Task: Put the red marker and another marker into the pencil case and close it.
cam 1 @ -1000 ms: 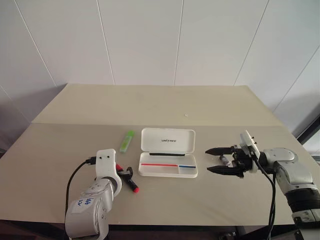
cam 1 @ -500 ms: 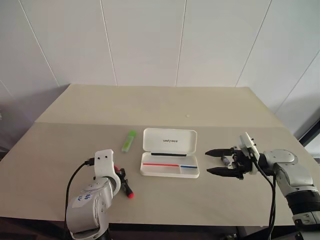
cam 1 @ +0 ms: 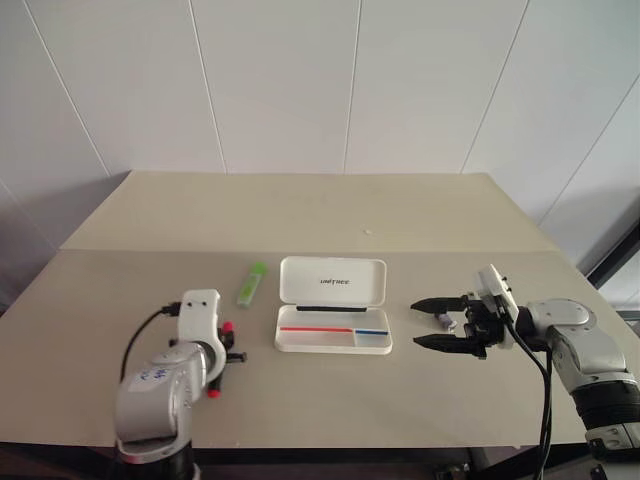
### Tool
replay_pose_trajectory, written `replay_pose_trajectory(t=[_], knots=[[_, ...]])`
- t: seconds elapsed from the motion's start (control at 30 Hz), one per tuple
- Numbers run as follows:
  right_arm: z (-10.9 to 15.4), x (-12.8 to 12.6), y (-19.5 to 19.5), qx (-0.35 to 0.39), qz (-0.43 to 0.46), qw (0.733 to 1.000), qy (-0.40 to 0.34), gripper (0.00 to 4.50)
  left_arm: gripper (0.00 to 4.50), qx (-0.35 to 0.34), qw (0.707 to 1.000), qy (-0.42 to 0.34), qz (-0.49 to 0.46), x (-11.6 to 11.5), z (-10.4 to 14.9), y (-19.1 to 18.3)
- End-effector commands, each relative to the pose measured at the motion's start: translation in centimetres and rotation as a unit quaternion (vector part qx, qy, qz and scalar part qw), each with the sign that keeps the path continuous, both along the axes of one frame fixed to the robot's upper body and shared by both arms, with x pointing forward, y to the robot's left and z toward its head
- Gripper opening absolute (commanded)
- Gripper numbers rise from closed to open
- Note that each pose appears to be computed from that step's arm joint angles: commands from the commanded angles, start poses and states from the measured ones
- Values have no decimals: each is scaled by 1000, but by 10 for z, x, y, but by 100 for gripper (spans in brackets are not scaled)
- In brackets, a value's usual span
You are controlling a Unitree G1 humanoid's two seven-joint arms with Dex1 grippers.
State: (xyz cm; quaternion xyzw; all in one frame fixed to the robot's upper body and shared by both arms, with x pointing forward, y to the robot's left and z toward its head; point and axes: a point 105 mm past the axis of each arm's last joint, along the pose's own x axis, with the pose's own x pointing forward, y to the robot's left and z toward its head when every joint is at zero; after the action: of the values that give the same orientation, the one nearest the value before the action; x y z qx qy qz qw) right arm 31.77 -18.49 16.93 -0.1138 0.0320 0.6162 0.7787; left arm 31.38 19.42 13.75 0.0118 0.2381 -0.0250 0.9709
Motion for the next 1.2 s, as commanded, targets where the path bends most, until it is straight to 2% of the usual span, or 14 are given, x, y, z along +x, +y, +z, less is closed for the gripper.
replay_pose_trajectory(t=[0.03, 0.17, 0.27, 0.43, 0.57, 0.67, 0.9, 1.0, 1.2], knots=[[13, -1, -6, 3, -7, 1000, -27, 450, 62, 25, 994, -70, -78, 12, 32, -6], [16, -4, -7, 15, -4, 999, -33, 450, 62, 72, 976, -124, -165, 26, 61, -4], [18, -7, -7, 21, -1, 999, -36, 450, 62, 105, 946, -163, -260, 34, 82, -18], [25, -13, -10, 38, 3, 998, -50, 450, 62, 153, 865, -224, -421, 35, 111, -54], [27, -16, -16, 37, -14, 998, -57, 450, 62, 147, 800, -237, -532, 21, 120, -79], [24, -20, -19, 37, -30, 997, -58, 450, 62, 131, 763, -222, -592, 17, 117, -95], [17, -30, -23, 42, -66, 995, -59, 450, 62, 107, 745, -198, -628, 36, 96, -121], [13, -35, -25, 43, -82, 994, -58, 450, 62, 144, 720, -163, -659, 40, 80, -134], [10, -43, -26, 48, -104, 992, -58, 450, 62, 186, 711, -138, -664, 63, 62, -152]])
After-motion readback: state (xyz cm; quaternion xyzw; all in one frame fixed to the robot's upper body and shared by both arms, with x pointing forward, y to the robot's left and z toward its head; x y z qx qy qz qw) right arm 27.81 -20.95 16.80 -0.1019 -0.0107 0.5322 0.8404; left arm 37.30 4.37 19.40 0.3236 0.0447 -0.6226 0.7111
